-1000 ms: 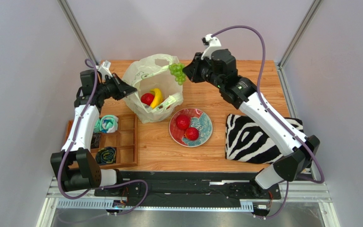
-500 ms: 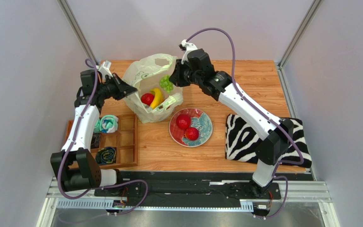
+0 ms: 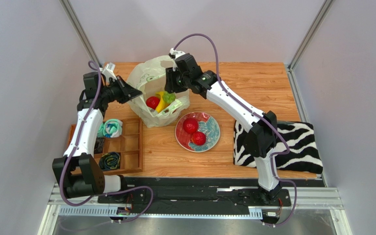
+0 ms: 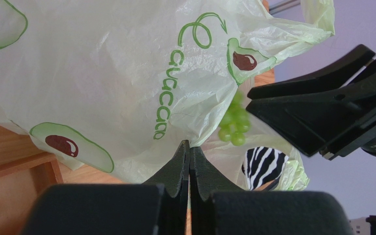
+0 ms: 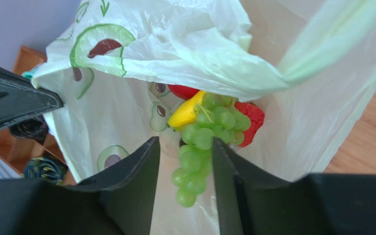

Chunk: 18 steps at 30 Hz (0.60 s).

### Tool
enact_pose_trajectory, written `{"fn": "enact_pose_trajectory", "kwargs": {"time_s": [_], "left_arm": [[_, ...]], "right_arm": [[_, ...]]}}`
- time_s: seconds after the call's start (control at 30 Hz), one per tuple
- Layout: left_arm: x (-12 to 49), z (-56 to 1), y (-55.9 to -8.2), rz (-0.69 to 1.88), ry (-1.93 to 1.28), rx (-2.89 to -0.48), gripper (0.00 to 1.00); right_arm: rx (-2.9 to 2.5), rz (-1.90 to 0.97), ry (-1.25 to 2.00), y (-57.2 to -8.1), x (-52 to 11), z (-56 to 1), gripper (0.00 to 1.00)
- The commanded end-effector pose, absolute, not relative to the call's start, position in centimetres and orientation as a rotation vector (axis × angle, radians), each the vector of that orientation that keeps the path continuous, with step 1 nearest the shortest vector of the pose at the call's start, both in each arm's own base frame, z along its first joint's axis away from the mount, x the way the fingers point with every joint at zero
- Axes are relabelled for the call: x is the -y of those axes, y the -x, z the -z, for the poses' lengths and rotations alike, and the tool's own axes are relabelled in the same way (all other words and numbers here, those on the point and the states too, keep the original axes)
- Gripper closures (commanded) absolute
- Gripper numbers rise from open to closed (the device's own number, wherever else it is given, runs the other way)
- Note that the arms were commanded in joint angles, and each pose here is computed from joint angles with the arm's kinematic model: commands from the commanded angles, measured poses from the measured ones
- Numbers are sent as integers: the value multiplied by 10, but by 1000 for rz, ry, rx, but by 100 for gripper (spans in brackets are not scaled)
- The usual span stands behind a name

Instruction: Place the fruits into the plastic bag

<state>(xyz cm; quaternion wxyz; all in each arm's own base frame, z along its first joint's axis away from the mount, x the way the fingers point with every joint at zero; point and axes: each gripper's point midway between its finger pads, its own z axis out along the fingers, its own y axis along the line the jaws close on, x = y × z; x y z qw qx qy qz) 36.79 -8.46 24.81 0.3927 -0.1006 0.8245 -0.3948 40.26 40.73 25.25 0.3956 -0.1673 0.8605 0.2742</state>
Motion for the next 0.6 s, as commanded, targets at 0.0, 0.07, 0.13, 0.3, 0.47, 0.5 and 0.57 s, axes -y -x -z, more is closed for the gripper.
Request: {"fn": "enact_pose_trajectory", "kwargs": {"time_s": [0.0, 0.07, 0.13, 0.3, 0.47, 0.5, 0.57], "left_arm": [[86, -269, -372, 999, 204, -2044, 100], [87, -269, -372, 998, 203, -2044, 100], [87, -268, -372, 999, 205, -2047, 100], [86, -269, -372, 997, 204, -2045, 100], [87, -270, -372, 997, 201, -2043, 100], [87, -271, -371, 997, 200, -2040, 100], [86, -271, -371, 994, 198, -2041, 100]], "right_arm": [[-2096, -726, 476, -403, -421, -280, 46], [-2096, -720, 484, -402, -421, -279, 40], [-2094, -716, 487, -402, -421, -279, 38], [-2086, -716, 487, -401, -420, -282, 39], [-2034, -741, 495, -395, -418, -303, 40], [-2024, -744, 498, -394, -418, -307, 40], [-1990, -744, 490, -390, -412, -324, 39]]}}
